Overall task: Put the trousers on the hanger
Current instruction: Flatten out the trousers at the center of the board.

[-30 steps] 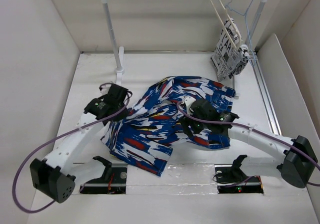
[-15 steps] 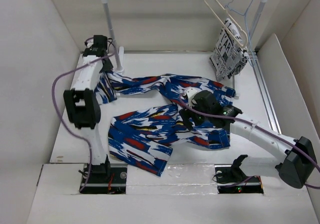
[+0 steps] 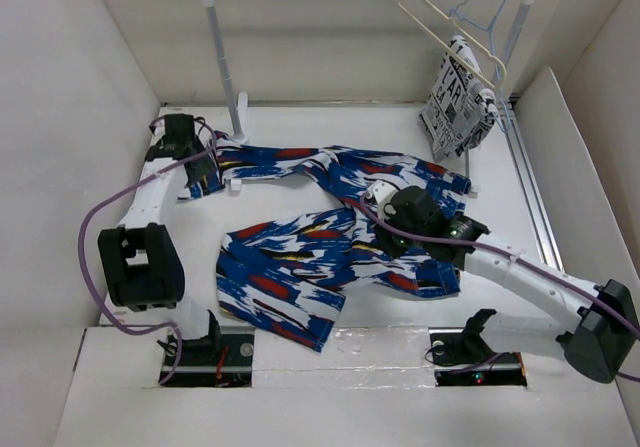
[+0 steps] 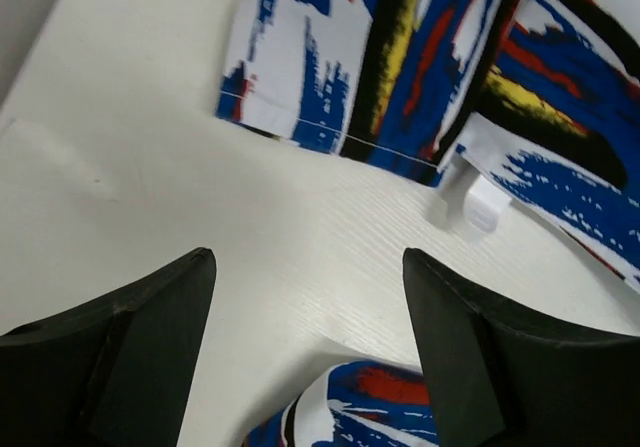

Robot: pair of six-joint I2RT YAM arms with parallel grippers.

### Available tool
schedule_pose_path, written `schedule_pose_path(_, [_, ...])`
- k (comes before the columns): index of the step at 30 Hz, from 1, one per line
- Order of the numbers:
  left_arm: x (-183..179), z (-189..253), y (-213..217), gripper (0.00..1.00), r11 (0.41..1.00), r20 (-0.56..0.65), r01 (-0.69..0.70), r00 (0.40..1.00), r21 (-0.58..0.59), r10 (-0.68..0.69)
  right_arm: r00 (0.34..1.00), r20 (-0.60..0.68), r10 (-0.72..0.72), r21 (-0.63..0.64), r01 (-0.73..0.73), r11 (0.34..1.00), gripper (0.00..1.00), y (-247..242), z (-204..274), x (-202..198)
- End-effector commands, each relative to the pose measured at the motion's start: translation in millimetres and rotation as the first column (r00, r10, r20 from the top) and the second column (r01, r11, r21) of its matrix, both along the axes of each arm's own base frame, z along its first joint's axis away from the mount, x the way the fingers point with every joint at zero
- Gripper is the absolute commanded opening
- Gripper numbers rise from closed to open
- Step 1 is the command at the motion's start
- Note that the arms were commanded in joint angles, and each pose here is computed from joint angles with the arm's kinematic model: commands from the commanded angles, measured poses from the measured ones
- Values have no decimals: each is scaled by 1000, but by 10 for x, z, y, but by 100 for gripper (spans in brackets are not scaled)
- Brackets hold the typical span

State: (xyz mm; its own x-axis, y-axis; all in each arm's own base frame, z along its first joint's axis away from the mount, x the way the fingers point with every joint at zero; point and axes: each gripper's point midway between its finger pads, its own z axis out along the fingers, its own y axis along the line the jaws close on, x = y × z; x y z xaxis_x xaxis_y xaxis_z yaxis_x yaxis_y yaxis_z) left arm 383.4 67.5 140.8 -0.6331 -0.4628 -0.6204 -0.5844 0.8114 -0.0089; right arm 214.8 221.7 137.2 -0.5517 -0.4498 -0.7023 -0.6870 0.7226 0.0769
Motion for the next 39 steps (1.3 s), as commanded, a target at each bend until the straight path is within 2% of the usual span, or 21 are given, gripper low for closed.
schedule_pose_path(1, [52, -426, -155, 72, 999, -21, 34, 999, -42, -35, 999, 23, 47, 39, -48, 998, 19, 150, 31, 28])
schedule_pose_path(2, [77, -472, -169, 74, 998, -25, 48, 998, -46, -49, 999, 17, 52, 39, -52, 998, 30, 160, 20, 24])
schedule_pose_path(6, [374, -484, -229, 71, 991, 7, 118, 993, -61, -117, 998, 4, 65, 34, -65, 997, 39, 197, -23, 2])
schedule_pose_path(10, [584, -612, -242, 67, 987, -19, 154, 988, -44, -155, 998, 4, 65, 37, -65, 997, 39, 194, -55, -5])
schedule_pose_path(12, [674, -583, -276, 60, 983, -13, 181, 983, -30, -182, 998, -9, 63, 34, -62, 997, 39, 184, -110, -27])
schedule_pose_path(14, [725, -661, -420, 59, 974, -21, 223, 974, -38, -223, 997, -19, 71, 33, -70, 997, 39, 207, -148, -56])
schedule_pose_path(18, [759, -781, -525, 55, 969, -34, 247, 968, -24, -248, 997, -29, 70, 34, -69, 997, 39, 230, -182, -47])
schedule_pose_path(22, [687, -1085, -451, 54, 977, -130, 213, 968, -12, -213, 997, -23, 67, 31, -67, 997, 39, 247, -170, -15])
schedule_pose_path(27, [595, -1229, -372, 31, 987, -171, 162, 973, 13, -157, 998, -5, 61, 6, -61, 998, 40, 216, -150, 29])
schedule_pose_path(31, [523, -1162, -311, 31, 993, -162, 111, 981, 37, -103, 999, -9, 54, 6, -53, 999, 40, 208, -155, 56])
schedule_pose_path(34, [509, -1073, -320, 43, 994, -117, 106, 988, 34, -101, 996, 6, 88, -7, -88, 996, 40, 219, -168, 62])
schedule_pose_path(35, [487, -1077, -323, 44, 993, -115, 111, 988, 34, -107, 996, 6, 92, -7, -92, 996, 39, 221, -168, 59])
schedule_pose_path(38, [540, -1094, -317, 40, 992, -131, 117, 985, 38, -111, 996, 4, 88, -6, -88, 996, 40, 209, -171, 79])
schedule_pose_path(39, [493, -1198, -303, 37, 993, -172, 115, 979, 41, -106, 996, 4, 91, -4, -91, 996, 40, 215, -161, 78])
